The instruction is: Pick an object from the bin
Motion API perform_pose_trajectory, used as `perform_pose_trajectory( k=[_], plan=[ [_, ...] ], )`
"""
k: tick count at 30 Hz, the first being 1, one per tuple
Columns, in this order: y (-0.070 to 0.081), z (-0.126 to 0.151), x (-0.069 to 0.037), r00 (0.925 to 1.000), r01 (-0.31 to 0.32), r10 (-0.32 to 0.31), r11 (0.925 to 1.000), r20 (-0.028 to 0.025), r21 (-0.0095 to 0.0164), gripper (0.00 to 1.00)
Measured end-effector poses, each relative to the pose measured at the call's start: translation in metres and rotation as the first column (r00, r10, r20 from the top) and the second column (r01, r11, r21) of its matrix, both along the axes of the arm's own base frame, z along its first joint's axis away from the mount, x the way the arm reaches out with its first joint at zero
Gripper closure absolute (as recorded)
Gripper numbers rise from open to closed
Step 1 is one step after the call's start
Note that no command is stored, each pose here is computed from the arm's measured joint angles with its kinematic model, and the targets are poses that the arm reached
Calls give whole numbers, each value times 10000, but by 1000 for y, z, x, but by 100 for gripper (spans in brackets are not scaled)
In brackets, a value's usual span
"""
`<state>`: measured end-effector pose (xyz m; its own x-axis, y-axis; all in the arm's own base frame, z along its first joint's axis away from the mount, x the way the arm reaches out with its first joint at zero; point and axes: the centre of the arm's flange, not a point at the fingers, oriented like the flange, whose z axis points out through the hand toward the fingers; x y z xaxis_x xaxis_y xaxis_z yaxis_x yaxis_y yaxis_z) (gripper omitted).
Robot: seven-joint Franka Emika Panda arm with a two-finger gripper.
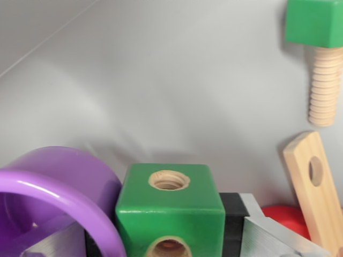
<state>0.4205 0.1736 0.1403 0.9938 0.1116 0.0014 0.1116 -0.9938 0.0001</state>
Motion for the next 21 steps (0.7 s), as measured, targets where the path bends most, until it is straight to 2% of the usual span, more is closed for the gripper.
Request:
perform_pose_trajectory(
  k=[21],
  plan=[
    [1, 76, 0, 10000, 16, -16, 10000, 24, 12, 100]
  ],
)
